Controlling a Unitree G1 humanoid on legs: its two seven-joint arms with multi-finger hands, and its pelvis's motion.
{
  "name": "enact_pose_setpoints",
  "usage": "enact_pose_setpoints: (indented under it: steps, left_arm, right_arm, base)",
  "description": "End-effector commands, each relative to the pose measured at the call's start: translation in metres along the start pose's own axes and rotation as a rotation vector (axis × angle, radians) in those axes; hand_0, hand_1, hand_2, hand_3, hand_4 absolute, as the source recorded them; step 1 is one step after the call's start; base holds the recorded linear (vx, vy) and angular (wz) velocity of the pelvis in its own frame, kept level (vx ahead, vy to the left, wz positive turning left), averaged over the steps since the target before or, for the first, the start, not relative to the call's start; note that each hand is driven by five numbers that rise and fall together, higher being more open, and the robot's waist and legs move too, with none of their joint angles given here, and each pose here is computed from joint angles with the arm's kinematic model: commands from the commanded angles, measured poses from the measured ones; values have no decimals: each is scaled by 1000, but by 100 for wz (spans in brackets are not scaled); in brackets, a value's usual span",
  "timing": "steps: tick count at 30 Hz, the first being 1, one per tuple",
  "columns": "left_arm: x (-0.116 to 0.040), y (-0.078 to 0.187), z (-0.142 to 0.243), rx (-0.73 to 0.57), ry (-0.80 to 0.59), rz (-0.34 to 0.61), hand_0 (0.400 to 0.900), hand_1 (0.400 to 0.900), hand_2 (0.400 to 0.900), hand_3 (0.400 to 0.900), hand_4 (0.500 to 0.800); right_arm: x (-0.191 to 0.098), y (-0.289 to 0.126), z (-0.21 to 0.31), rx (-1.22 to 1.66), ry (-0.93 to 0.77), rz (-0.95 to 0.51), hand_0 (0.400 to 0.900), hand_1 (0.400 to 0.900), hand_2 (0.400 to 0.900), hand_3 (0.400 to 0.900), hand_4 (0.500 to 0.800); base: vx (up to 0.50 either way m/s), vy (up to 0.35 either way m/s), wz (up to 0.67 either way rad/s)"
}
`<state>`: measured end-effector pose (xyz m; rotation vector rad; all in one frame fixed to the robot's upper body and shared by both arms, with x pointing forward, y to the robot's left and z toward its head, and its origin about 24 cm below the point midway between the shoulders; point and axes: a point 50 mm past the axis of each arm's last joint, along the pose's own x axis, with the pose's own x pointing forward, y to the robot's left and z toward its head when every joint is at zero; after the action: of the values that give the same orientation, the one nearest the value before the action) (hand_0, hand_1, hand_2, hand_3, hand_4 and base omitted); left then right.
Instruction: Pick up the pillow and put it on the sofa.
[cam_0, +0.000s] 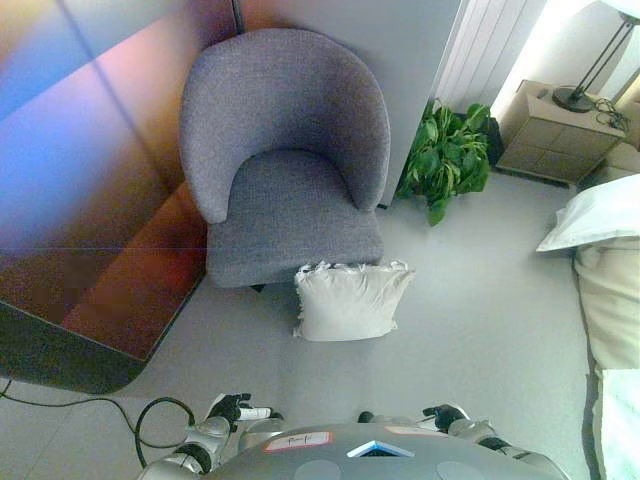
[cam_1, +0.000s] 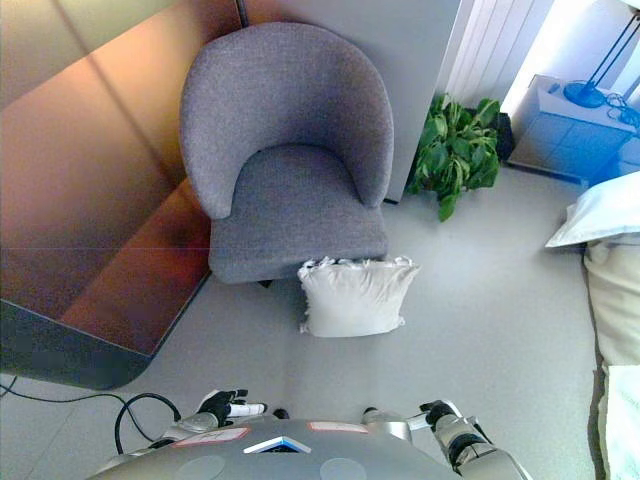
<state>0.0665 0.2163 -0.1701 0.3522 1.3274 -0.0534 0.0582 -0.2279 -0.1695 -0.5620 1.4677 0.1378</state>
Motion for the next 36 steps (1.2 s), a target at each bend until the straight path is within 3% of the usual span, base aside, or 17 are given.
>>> enact_pose_setpoints:
  steps: [1,25,36]
  left_arm:
    - [3,10,30,35,-70,35,900,900,900,900,800]
    - [3,12,33,39,-79,36,900,900,900,900,800]
    - [1,13,57,-39,-189,72,900,900,900,900,800]
  right_arm:
    - [0,-7,24,-52,-34,-28,900,900,900,900,800]
    - [-1,-8,29,-49,-47,-28,900,900,900,900,800]
    - [-1,-27,29,11,-37,-80,900,900,900,900,800]
  base:
    - [0,0,0]
    - [1,-35,-2]
    - [10,-131,-14]
